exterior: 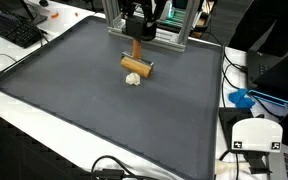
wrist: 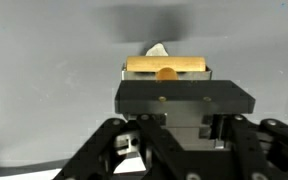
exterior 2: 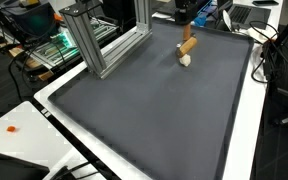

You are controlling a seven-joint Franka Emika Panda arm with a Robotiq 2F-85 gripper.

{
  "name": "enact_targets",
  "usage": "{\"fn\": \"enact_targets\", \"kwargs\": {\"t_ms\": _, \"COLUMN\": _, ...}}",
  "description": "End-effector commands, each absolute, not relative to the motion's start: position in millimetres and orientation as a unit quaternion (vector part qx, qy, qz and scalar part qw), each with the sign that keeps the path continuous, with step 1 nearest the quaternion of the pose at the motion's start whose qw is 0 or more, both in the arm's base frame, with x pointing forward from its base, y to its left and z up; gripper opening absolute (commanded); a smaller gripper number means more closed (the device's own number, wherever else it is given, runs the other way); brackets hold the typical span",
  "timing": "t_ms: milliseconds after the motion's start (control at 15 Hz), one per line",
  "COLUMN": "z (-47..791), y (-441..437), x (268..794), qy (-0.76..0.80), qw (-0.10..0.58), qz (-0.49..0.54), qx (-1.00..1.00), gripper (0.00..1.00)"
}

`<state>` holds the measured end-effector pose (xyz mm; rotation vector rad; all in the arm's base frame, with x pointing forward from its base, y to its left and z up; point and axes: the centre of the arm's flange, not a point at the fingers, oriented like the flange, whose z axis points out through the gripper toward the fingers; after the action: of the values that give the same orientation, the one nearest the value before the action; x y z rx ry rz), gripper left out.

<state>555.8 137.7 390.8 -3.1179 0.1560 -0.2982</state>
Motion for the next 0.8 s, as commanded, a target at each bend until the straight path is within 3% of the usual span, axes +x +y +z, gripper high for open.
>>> {"fn": "enact_targets", "kwargs": {"t_ms": 0, "z": 388.0, "y": 138.6, "x": 568.3, "qy": 0.044, "qw": -0.010, "qz": -0.060, "qx": -0.997, "gripper": 0.29}}
{"fn": "enact_targets", "kwargs": {"t_ms": 733, "z": 368.0, "y": 143.1, "x": 577.9, "qy": 0.031, "qw": -0.011, "qz": -0.094, "qx": -0.995, "gripper": 0.29}}
